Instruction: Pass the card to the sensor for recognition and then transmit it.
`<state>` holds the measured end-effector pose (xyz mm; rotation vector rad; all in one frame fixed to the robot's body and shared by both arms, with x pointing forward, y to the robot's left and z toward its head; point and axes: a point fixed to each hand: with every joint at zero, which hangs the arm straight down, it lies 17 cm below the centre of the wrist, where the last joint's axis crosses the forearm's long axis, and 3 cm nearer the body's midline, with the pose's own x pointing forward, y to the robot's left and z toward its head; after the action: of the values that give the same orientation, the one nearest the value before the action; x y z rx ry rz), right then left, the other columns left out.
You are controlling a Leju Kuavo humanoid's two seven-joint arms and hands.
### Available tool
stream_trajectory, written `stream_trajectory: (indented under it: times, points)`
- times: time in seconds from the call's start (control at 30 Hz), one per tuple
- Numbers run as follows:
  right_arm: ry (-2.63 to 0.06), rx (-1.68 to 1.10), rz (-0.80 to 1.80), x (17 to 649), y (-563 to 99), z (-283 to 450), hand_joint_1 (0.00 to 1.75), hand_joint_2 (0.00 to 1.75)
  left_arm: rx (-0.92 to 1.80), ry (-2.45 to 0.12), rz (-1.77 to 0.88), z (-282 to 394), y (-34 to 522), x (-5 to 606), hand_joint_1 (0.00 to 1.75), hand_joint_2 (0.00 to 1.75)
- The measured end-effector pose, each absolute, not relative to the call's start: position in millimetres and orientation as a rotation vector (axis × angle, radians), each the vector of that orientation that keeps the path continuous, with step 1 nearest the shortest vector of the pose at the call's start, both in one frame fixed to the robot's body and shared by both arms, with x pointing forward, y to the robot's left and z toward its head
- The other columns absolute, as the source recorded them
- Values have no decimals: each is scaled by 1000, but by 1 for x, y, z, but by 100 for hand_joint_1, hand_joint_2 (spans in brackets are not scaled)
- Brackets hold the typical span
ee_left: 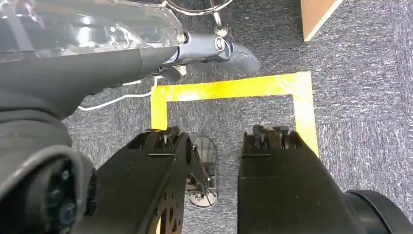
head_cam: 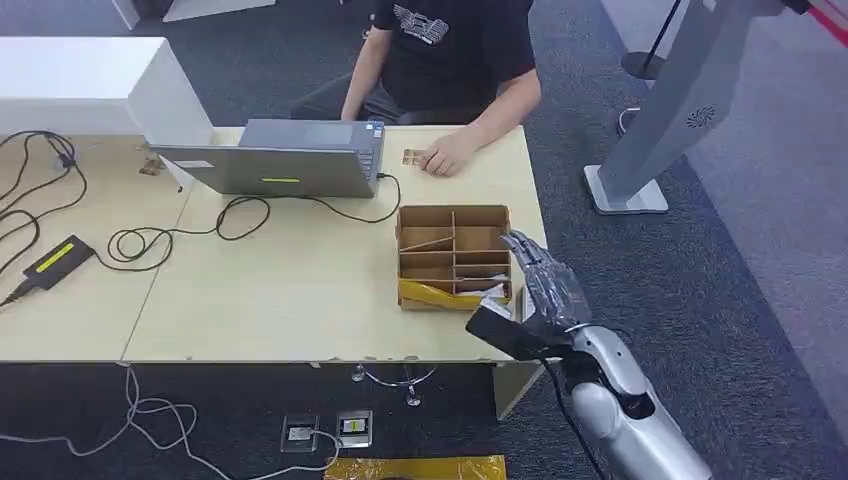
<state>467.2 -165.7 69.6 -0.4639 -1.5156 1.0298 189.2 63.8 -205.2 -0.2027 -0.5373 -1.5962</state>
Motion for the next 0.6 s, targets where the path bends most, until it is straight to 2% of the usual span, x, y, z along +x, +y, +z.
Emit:
stream_trajectory:
  times: [0.1, 0.27, 0.6]
  points:
    - [-1516, -498, 1058, 468, -166, 67, 0, 175, -205, -540, -1588, -205, 62, 190, 0, 0]
    - [-1573, -726, 1155, 481, -169, 84, 0, 175, -203, -546, -1585, -204, 60, 191, 0, 0]
    - [-1590, -863, 1251, 496, -153, 87, 0, 175, -201, -552, -1579, -203, 59, 193, 0, 0]
